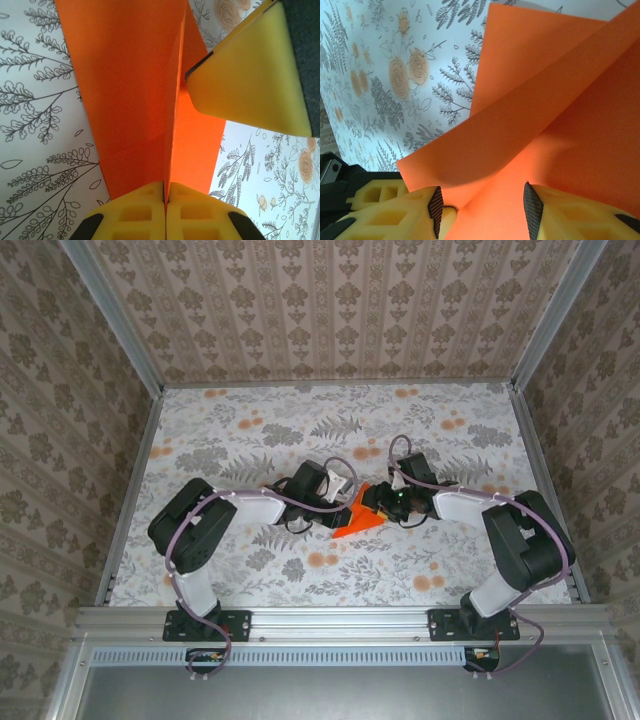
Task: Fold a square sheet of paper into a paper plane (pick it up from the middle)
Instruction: Fourth fold the wing at the center of the table.
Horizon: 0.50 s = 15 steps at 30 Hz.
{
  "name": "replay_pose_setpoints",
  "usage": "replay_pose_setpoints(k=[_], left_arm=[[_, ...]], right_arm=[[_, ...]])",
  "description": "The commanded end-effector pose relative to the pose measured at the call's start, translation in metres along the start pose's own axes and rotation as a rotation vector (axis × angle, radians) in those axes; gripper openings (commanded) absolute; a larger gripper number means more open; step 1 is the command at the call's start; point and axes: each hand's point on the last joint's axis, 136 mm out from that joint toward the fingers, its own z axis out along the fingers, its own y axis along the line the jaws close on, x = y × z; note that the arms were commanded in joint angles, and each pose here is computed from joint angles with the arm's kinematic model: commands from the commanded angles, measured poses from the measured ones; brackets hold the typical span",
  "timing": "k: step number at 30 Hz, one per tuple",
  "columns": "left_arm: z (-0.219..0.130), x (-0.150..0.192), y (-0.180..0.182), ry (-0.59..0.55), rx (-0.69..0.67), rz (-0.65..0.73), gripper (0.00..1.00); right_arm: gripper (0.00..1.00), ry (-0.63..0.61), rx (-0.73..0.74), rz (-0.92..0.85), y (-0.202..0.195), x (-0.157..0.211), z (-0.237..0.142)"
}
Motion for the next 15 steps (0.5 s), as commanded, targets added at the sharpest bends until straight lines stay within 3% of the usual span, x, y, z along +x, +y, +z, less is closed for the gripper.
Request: replay_pose_setpoints(k=[1,15], left_arm=[[0.001,-0.005,-0.003,0.008,0.032,-0.036,0.07],[0.007,-0.004,-0.004,0.024,0.079,-0.072,0.10]], right_arm=[[0.51,0.012,-0.013,0.031,0.001,-0.002,0.005],[0.54,0.015,0.039,0.086,-0.012,-0.003,0.014]])
